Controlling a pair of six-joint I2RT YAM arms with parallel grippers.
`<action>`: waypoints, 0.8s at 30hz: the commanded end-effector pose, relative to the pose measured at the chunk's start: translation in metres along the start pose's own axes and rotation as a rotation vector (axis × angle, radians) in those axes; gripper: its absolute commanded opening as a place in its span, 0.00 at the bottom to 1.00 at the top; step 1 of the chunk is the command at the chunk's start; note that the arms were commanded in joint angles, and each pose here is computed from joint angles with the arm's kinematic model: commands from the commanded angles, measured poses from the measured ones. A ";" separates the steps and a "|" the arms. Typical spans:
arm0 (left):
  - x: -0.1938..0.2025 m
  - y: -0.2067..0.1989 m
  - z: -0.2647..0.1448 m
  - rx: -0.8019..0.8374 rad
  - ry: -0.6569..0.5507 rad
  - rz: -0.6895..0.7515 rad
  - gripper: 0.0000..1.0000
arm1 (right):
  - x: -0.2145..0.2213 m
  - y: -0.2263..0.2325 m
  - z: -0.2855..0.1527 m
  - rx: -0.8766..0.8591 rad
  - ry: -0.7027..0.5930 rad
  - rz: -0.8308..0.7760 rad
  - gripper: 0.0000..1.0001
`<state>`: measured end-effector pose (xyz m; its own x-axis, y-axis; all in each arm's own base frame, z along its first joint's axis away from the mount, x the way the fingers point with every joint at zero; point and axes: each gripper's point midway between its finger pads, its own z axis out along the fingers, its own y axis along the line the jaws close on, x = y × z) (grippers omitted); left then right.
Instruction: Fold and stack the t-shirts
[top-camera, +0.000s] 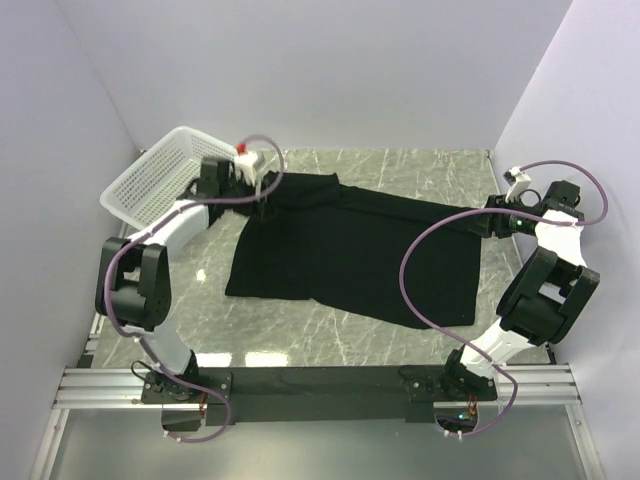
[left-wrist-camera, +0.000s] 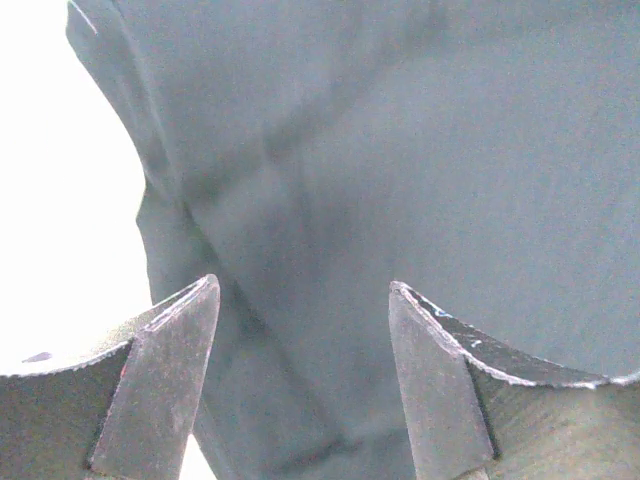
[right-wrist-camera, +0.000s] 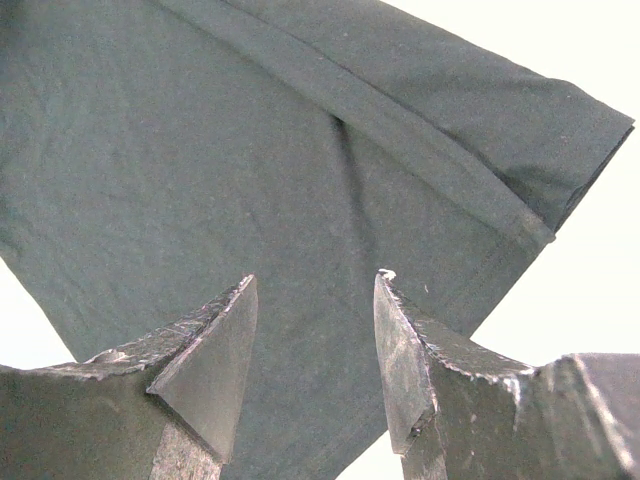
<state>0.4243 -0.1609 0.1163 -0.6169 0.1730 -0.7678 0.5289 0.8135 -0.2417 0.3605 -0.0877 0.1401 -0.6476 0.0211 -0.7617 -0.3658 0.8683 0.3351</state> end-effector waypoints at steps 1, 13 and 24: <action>-0.113 0.006 -0.013 -0.039 -0.308 -0.052 0.74 | -0.009 0.014 -0.004 -0.020 -0.022 -0.051 0.57; -0.149 0.063 0.091 -0.173 -0.204 -0.393 0.73 | -0.005 0.038 0.015 -0.084 0.000 -0.069 0.57; -0.126 0.091 0.131 -0.442 -0.170 -0.299 0.73 | -0.002 0.039 0.015 -0.084 0.008 -0.063 0.57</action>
<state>0.6088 -0.1886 0.0741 -0.6750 -0.1777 -0.7161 0.0585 0.9546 -0.2920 0.3573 -0.0502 0.1286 -0.6682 -0.0222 -0.7436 -0.4331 0.8243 0.3646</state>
